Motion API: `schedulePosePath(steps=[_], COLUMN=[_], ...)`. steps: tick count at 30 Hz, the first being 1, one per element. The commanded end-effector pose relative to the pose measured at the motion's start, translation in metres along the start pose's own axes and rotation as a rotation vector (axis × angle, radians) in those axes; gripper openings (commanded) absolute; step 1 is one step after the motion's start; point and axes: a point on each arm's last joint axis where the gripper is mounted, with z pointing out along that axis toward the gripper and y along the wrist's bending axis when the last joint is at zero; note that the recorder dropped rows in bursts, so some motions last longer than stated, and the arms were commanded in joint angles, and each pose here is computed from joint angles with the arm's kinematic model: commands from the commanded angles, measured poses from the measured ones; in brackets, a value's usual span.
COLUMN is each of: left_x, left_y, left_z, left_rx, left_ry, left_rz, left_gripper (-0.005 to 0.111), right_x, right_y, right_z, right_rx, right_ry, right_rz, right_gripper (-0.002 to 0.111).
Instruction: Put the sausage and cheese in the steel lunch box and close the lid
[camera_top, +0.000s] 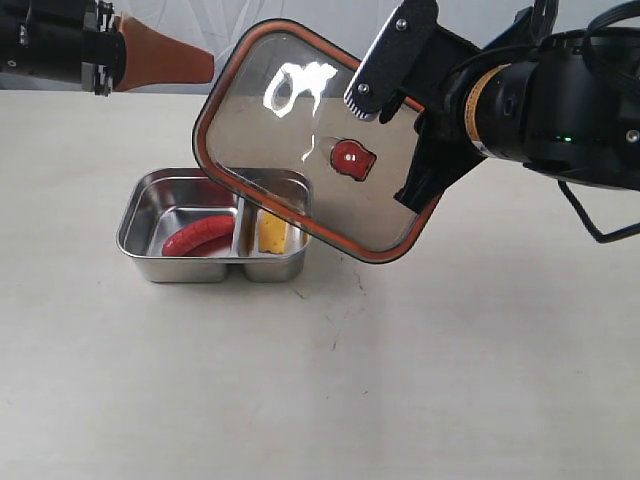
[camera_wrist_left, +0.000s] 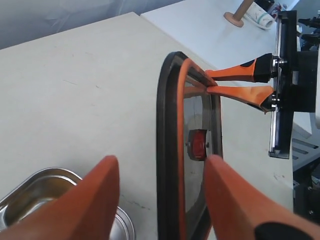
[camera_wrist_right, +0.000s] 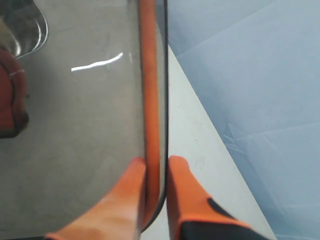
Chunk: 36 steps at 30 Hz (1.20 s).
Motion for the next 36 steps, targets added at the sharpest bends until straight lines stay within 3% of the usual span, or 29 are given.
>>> schedulePosePath(steps=[1,34,36], left_x=[0.0017,0.0078,0.0078], left_y=[-0.0022,0.0044,0.0044], left_z=[0.0102,0.0171,0.0171], left_rx=[0.036,0.047,0.047], left_ry=[0.015,0.029,0.029], left_rz=[0.002,0.011,0.016], left_gripper=[0.051,0.05,0.043], right_x=[-0.002,-0.0092,-0.01], right_y=[-0.0032,0.0,0.0004], right_z=[-0.0033,-0.0037,-0.0038], right_rx=[0.009,-0.027,-0.031], right_ry=[-0.016,-0.096,-0.104], right_rz=[0.007,0.004,0.004], right_gripper=[-0.001,-0.001,-0.001])
